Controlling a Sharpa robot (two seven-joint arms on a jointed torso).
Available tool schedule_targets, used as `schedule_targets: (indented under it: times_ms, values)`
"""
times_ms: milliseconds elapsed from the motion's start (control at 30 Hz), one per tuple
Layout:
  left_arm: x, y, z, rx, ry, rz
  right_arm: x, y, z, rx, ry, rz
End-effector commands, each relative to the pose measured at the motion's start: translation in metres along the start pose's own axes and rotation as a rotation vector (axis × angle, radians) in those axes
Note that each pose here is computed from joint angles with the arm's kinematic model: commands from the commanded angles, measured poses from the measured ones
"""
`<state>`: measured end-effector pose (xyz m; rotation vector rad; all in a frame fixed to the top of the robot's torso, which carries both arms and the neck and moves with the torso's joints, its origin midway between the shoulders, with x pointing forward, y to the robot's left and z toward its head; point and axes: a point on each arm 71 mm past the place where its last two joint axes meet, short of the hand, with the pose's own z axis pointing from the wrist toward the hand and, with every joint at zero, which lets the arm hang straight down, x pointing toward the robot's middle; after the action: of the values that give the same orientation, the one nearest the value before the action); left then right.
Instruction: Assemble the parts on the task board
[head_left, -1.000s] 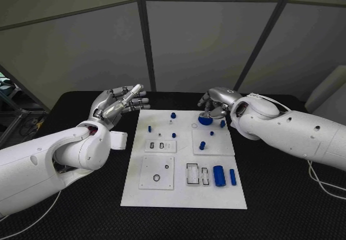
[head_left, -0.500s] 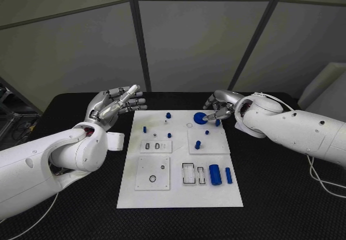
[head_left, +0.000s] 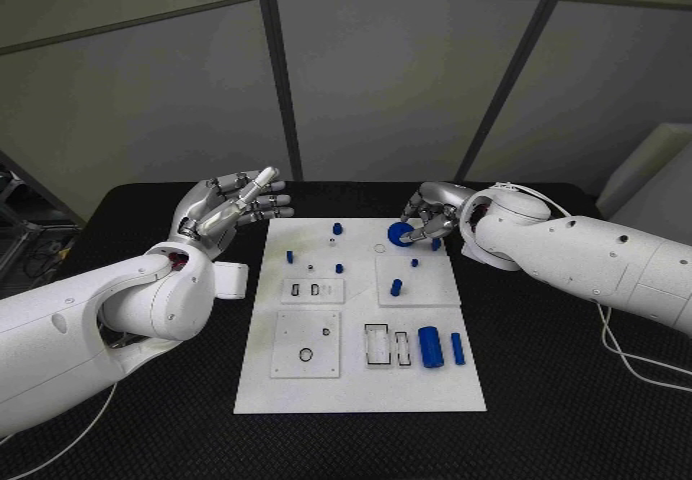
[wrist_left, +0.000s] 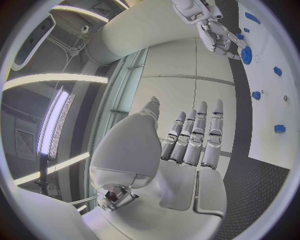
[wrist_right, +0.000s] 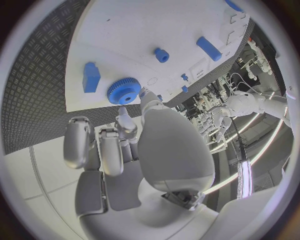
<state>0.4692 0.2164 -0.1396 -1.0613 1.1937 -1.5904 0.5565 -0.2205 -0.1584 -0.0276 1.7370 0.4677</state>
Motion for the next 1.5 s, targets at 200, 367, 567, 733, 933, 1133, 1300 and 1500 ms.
schedule_targets:
  times_ms: [200,367,567,733,933,1133,1300,1500]
  values:
    - [0.0014,-0.0012,0.001,0.008,0.016,-0.002,0.001,-0.003,0.003,0.022,0.022,-0.019]
    - [0.0014,-0.0011,0.0012,0.007,0.016,-0.002,0.001,-0.003,0.004,0.026,0.026,-0.028]
    - [0.0016,-0.0009,0.0013,0.007,0.018,-0.003,0.002,-0.002,0.006,0.026,0.032,-0.035]
    - [0.0018,-0.0007,0.0015,0.006,0.019,-0.004,0.003,0.001,0.007,0.019,0.032,-0.037]
    - [0.0017,-0.0006,0.0015,0.004,0.02,-0.004,0.003,0.003,0.007,0.019,0.019,-0.054]
    - [0.001,-0.0002,0.0015,-0.001,0.02,-0.004,0.002,0.007,0.007,0.013,-0.009,-0.105]
    - [0.0012,-0.0001,0.0015,-0.003,0.022,-0.005,0.002,0.008,0.008,0.016,-0.016,-0.125]
    - [0.0007,-0.0001,0.0014,-0.004,0.021,-0.005,0.0,0.01,0.007,0.013,-0.037,-0.135]
